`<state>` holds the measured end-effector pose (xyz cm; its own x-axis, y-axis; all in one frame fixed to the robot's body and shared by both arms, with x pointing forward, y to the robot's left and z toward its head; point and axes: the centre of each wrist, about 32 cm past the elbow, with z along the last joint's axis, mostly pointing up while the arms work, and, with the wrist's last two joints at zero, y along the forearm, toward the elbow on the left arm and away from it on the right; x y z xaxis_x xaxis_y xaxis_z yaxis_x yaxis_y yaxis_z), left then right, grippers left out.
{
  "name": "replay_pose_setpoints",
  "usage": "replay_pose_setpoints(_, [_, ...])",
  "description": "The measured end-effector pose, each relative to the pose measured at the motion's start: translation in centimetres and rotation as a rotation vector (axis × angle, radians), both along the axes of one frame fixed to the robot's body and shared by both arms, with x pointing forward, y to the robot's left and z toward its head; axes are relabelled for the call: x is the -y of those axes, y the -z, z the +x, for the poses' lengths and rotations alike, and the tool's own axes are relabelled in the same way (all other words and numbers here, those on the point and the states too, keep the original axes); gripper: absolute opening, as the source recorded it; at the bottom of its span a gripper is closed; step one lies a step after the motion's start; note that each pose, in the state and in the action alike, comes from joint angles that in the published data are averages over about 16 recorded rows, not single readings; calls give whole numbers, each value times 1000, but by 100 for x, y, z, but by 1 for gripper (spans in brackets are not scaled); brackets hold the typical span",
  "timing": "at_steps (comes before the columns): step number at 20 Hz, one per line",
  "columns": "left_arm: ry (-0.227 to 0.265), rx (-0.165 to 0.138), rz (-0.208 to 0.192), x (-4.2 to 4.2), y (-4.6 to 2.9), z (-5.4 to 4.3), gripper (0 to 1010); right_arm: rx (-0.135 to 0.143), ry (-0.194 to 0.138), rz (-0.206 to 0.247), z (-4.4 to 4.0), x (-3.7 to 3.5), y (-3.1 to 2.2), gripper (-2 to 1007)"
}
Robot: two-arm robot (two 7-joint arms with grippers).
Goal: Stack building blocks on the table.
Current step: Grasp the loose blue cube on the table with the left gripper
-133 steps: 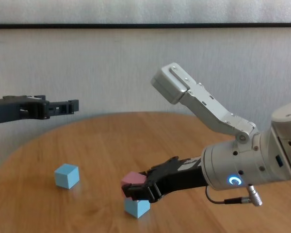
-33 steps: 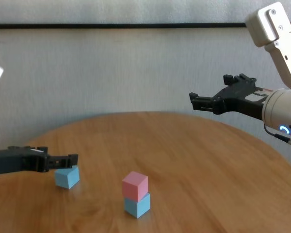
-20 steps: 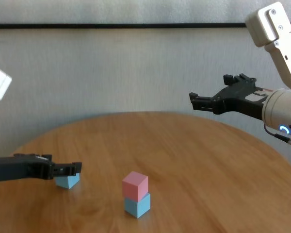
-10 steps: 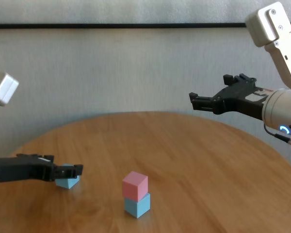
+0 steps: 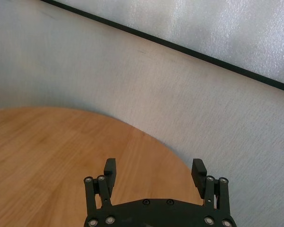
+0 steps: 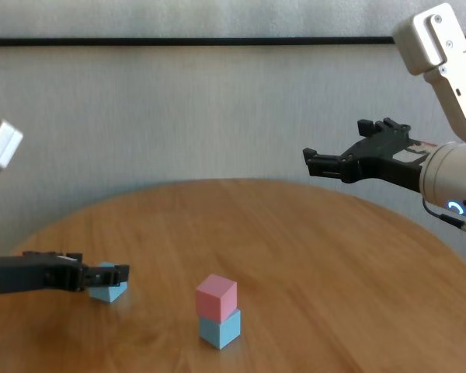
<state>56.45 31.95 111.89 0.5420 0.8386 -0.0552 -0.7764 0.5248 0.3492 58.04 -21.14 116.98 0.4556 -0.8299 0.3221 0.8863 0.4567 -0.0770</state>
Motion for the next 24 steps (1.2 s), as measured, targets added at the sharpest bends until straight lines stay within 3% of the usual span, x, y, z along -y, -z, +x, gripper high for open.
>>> replay_pose_setpoints(24, [-6, -36, -1, 16, 22, 57, 999, 0, 0, 0, 0, 0, 0, 1005])
